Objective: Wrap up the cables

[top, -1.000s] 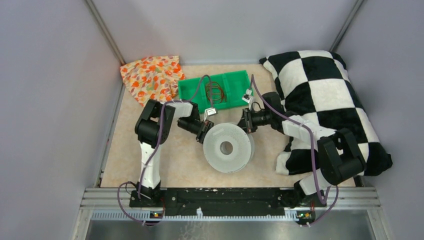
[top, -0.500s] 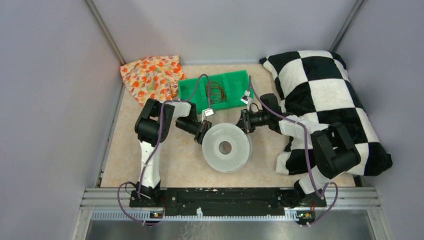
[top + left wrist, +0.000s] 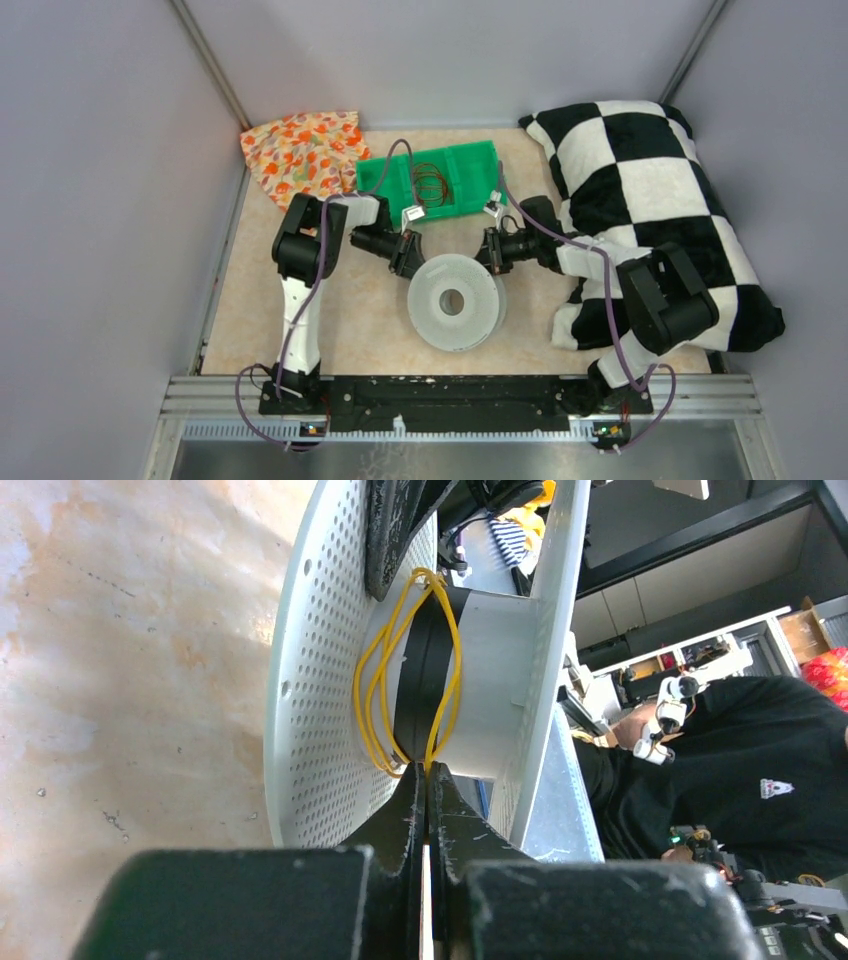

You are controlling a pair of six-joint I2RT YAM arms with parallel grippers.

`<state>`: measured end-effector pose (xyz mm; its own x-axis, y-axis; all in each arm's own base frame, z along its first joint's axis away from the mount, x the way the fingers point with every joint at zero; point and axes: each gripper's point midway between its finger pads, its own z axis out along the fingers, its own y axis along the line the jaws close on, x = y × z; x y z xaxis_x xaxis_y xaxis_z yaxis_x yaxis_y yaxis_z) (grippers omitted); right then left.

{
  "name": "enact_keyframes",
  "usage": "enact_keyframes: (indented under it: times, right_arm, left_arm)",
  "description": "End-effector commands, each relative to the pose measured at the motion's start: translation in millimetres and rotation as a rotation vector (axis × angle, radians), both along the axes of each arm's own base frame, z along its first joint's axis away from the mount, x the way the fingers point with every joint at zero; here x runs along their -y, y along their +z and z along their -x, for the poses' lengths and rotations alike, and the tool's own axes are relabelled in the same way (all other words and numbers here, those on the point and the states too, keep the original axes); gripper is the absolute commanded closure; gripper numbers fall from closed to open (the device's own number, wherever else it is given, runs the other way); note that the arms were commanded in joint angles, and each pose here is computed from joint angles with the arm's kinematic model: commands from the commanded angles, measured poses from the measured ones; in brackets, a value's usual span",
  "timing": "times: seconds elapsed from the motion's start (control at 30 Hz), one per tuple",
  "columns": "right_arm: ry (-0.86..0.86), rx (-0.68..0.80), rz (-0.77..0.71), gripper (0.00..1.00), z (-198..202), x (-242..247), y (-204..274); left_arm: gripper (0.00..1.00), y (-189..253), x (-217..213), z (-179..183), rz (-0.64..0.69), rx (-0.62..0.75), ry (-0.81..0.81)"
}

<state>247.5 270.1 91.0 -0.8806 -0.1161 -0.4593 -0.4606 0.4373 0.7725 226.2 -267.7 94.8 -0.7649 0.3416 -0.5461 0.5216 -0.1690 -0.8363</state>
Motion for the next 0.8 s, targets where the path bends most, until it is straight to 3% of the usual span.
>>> enact_keyframes:
  times: [0.0, 0.23, 0.37, 0.43, 0.47, 0.5, 0.53, 0.63, 0.7, 0.77]
  right_arm:
    - [-0.087, 0.084, 0.010, 1.00, -34.0, -1.2, 1.3]
    - [-0.126, 0.083, -0.016, 1.00, -41.2, -1.5, 3.4]
    - [-0.159, 0.075, -0.028, 1.00, -46.4, -0.7, 2.4]
    - [-0.166, 0.068, -0.027, 1.00, -47.9, -0.9, 0.8]
    - [-0.167, 0.067, -0.024, 1.00, -48.7, -0.8, -0.2]
    - [-0.168, 0.062, -0.018, 1.00, -48.6, -0.3, -2.7]
    - [-0.169, 0.057, -0.011, 0.98, -48.3, 0.2, -5.2]
    - [-0.183, 0.049, 0.009, 0.84, -48.2, 2.8, -10.3]
    - [-0.189, 0.046, 0.019, 0.69, -48.8, 3.7, -12.6]
    - [-0.197, 0.040, 0.027, 0.63, -49.5, 4.5, -15.1]
  left_arm:
    - [1.00, 33.1, 16.8, -20.3, 0.184, -0.140, 0.167]
    - [1.00, 19.6, 11.4, -5.8, 0.155, -0.196, 0.179]
    - [0.87, 19.1, 9.1, 0.1, 0.147, -0.214, 0.182]
    - [0.76, 21.5, 9.0, 0.6, 0.149, -0.209, 0.181]
    - [0.63, 22.6, 9.0, 0.5, 0.150, -0.207, 0.179]
    - [0.12, 23.7, 9.2, 0.2, 0.152, -0.204, 0.179]
    - [0.03, 23.8, 9.0, -0.2, 0.152, -0.205, 0.180]
    - [0.01, 22.6, 9.3, -1.2, 0.151, -0.206, 0.180]
    - [0.01, 21.8, 9.5, -2.2, 0.149, -0.213, 0.181]
    - [0.01, 22.3, 9.7, -3.6, 0.151, -0.209, 0.181]
